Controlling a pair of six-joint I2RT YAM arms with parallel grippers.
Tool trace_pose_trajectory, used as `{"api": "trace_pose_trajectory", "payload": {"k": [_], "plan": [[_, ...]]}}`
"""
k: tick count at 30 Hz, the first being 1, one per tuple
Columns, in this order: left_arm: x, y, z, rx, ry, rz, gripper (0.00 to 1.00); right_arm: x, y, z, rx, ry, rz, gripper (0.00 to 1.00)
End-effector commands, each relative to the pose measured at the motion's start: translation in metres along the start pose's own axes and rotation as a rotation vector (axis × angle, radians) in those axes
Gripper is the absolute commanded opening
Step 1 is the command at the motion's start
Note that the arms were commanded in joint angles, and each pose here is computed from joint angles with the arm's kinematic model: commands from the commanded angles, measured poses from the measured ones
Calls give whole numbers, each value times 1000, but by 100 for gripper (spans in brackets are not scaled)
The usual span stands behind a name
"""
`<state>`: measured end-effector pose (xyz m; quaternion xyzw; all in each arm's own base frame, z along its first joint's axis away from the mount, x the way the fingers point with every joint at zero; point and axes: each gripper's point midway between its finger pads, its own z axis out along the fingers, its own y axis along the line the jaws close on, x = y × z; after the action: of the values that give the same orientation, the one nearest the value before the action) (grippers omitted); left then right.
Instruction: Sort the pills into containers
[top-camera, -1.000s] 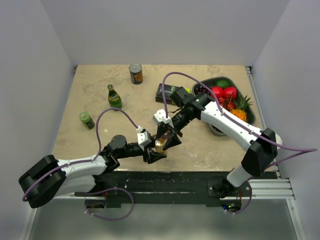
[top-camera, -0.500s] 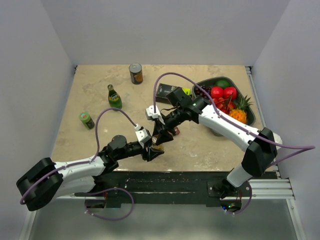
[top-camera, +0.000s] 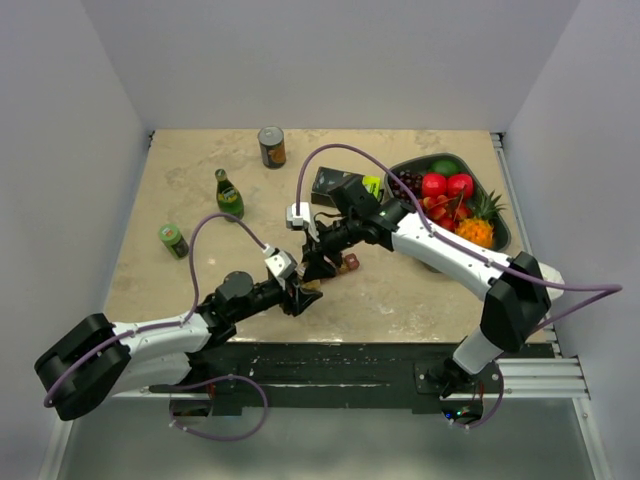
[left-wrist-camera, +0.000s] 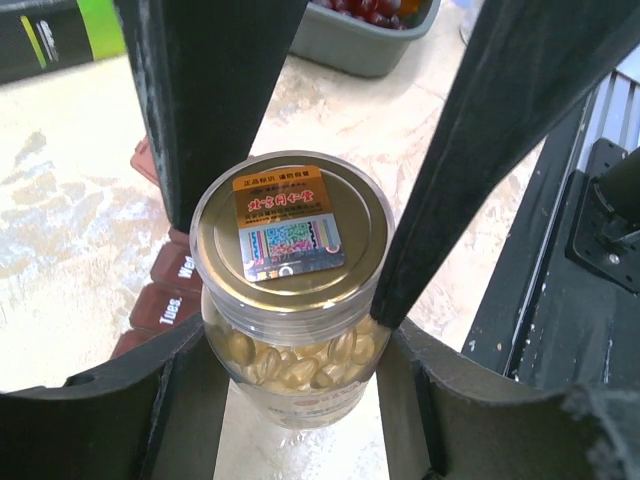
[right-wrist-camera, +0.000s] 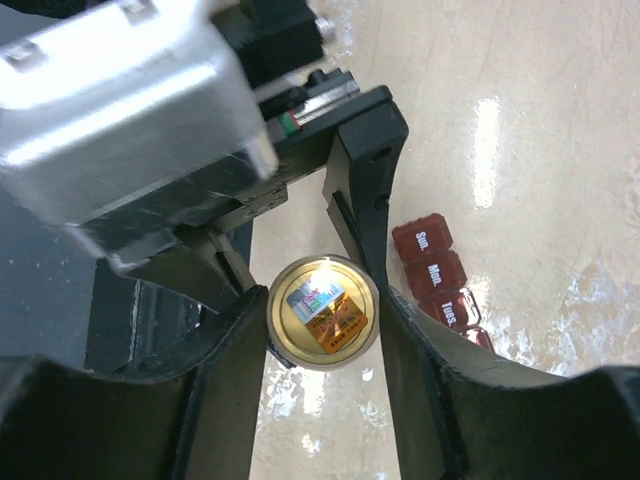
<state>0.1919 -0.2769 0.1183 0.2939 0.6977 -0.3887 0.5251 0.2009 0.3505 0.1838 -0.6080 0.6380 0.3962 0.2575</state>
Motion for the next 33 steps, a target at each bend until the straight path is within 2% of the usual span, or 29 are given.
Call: {"api": "trace_pose_trajectory", "payload": {"k": [1,6,8,11,14,18,19,20,22,23,25,26,28,29,31,32,33], "plan": [[-59,-11,4,41,-214,36,0,3,-5,5,11,9,33,51],[-60,-12,4,52,-216,32,0,3,-4,6,-2,12,27,59],[-60,-12,4,52,-216,34,0,4,-3,5,-5,13,27,59],[-60,-12,4,52,-216,32,0,3,-1,4,-10,9,24,34],[-59,-12,4,53,-214,31,0,1,3,3,-33,0,21,21],[-59,-11,4,54,-212,19,2,-4,9,1,-58,-14,5,9],[-60,-11,4,52,-213,16,6,-4,9,1,-57,-14,4,8],[-59,-10,4,51,-208,13,16,-3,8,0,-51,-10,3,6],[-60,-10,2,56,-210,12,25,-3,5,-4,-37,-16,1,4],[-60,-10,2,57,-208,10,34,-3,4,-6,-34,-20,4,3],[-62,-11,0,65,-213,12,42,-2,0,-11,-23,-30,10,2],[-61,-11,-1,65,-211,10,50,-3,-2,-13,-17,-38,6,2],[-62,-12,-1,71,-212,11,61,-3,-4,-20,-8,-52,6,2],[-62,-12,-2,72,-209,11,72,-3,-4,-22,-10,-58,7,2],[-62,-15,-2,87,-208,12,81,-2,-7,-29,1,-81,3,2],[-62,-16,-2,95,-207,14,88,-1,-8,-32,8,-87,7,2],[-63,-17,-2,99,-206,15,91,5,-13,-36,23,-92,24,2]]}}
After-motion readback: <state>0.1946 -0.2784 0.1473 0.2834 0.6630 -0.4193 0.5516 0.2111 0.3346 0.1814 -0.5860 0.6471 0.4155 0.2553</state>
